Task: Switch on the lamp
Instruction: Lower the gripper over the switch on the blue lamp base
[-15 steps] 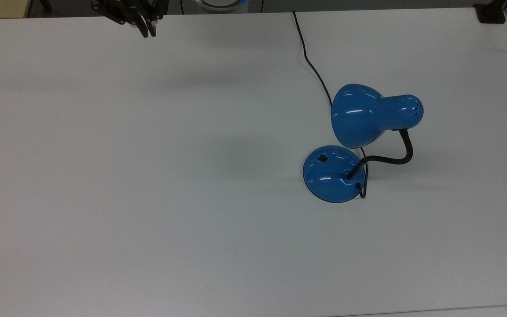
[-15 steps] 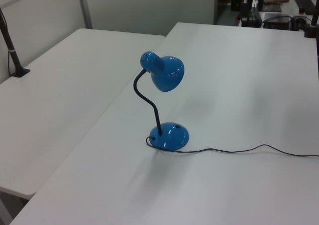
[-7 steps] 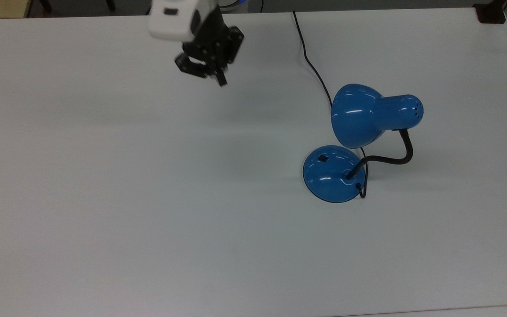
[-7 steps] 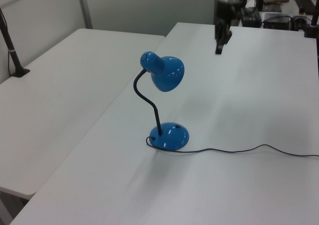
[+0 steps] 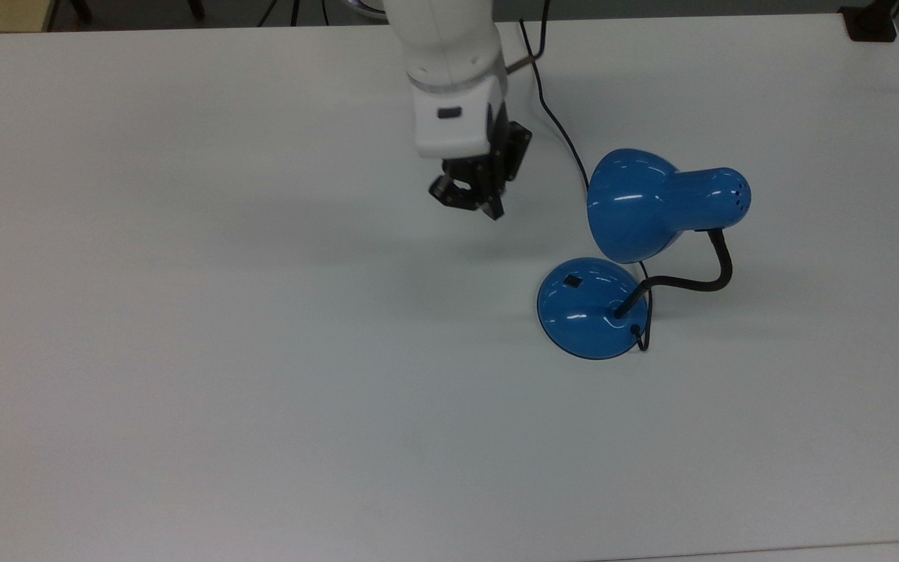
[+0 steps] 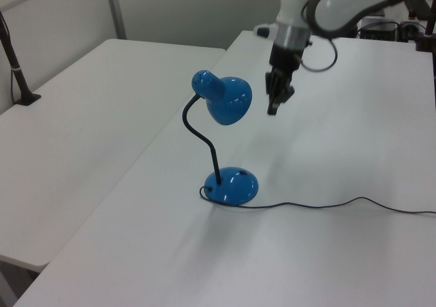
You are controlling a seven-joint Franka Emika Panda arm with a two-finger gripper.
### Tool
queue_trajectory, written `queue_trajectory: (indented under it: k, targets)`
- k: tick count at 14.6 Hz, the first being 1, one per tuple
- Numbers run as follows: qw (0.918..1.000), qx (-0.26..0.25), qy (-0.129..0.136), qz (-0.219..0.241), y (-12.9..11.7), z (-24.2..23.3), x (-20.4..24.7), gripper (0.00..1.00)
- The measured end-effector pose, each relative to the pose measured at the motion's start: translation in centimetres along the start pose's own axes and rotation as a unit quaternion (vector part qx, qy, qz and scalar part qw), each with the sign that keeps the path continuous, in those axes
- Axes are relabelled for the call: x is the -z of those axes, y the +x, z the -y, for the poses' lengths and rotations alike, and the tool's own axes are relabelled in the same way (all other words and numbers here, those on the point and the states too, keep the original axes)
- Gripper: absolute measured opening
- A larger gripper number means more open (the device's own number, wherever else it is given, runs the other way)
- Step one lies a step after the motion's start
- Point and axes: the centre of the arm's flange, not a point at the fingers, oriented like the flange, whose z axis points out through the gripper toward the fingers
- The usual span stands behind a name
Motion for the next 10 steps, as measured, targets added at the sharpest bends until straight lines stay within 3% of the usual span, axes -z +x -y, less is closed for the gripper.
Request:
queue_trajectory:
  k: [4, 10]
  targets:
    - [0.9998, 0.02, 0.002, -0.006, 1.6, 2.0, -4.6, 0.01]
    - [0.9993, 0.028, -0.01, -0.022, 2.7, 2.9, -7.8, 0.01]
